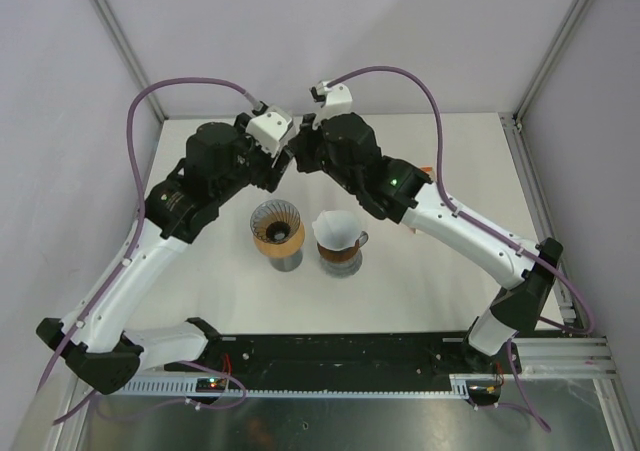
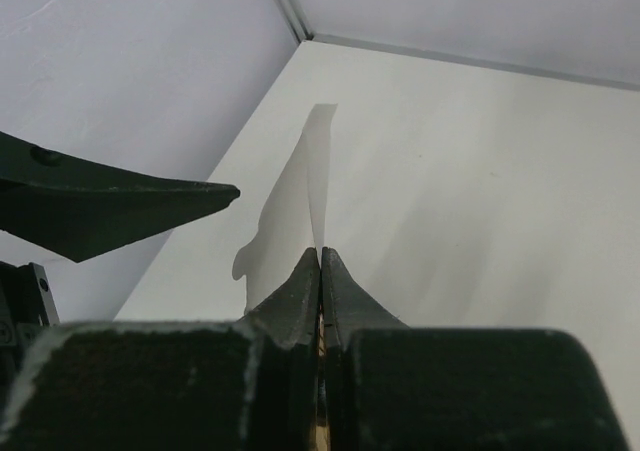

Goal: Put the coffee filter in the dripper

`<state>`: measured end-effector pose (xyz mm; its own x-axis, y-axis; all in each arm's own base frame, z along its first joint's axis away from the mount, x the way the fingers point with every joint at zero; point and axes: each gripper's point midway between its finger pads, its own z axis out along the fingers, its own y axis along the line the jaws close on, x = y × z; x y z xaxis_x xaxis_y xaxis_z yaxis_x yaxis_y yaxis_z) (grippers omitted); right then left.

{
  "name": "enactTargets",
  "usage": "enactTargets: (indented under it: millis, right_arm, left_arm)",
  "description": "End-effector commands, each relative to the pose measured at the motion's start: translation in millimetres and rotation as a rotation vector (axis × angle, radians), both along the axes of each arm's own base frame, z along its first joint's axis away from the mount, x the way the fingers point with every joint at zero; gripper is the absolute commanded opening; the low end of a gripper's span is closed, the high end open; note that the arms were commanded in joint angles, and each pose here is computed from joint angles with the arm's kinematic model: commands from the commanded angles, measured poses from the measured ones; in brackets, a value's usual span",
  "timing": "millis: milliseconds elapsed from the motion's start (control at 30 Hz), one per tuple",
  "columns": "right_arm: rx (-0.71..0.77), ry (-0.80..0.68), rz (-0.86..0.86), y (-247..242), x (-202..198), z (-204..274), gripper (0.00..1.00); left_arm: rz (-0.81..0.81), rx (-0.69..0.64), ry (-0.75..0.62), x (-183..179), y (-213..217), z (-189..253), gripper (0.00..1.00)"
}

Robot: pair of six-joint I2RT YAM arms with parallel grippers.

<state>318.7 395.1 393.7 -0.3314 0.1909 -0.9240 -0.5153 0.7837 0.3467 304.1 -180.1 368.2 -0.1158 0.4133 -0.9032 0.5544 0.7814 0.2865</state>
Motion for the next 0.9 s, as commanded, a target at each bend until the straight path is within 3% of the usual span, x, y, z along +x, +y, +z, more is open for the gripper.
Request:
enactTargets:
  millis: [0, 233, 600, 700, 833, 867]
  right_arm:
    - [0.094, -0.035, -0.006, -7.2, -0.6, 27.9, 0.0]
    - [0.112, -0.015, 0.003, -13.7, 1.1, 19.2, 0.0]
    - [0.121, 0.016, 0.059, -17.1, -7.0, 16.4, 0.0]
    - [0.113, 0.019, 0.091, -16.7, -9.5, 14.2, 0.0]
    - [0.061, -0.053, 0.244, -8.7, -25.9, 16.0, 0.01]
    - [0.021, -0.085, 0.301, -6.9, -33.0, 12.2, 0.08]
  left_arm:
    - [0.075, 0.01, -0.114, 9.0, 11.6, 21.7, 0.69]
    - [0.069, 0.02, -0.13, 7.1, 13.7, 23.6, 0.63]
    - [0.103, 0.052, -0.153, 20.8, 14.1, 18.5, 0.23]
    - [0.074, 0.042, -0.151, 17.6, 10.1, 18.9, 0.05]
    - [0.036, 0.045, -0.136, 9.5, 8.2, 14.8, 0.0]
    - [0.021, 0.054, -0.129, 6.7, 7.9, 12.7, 0.0]
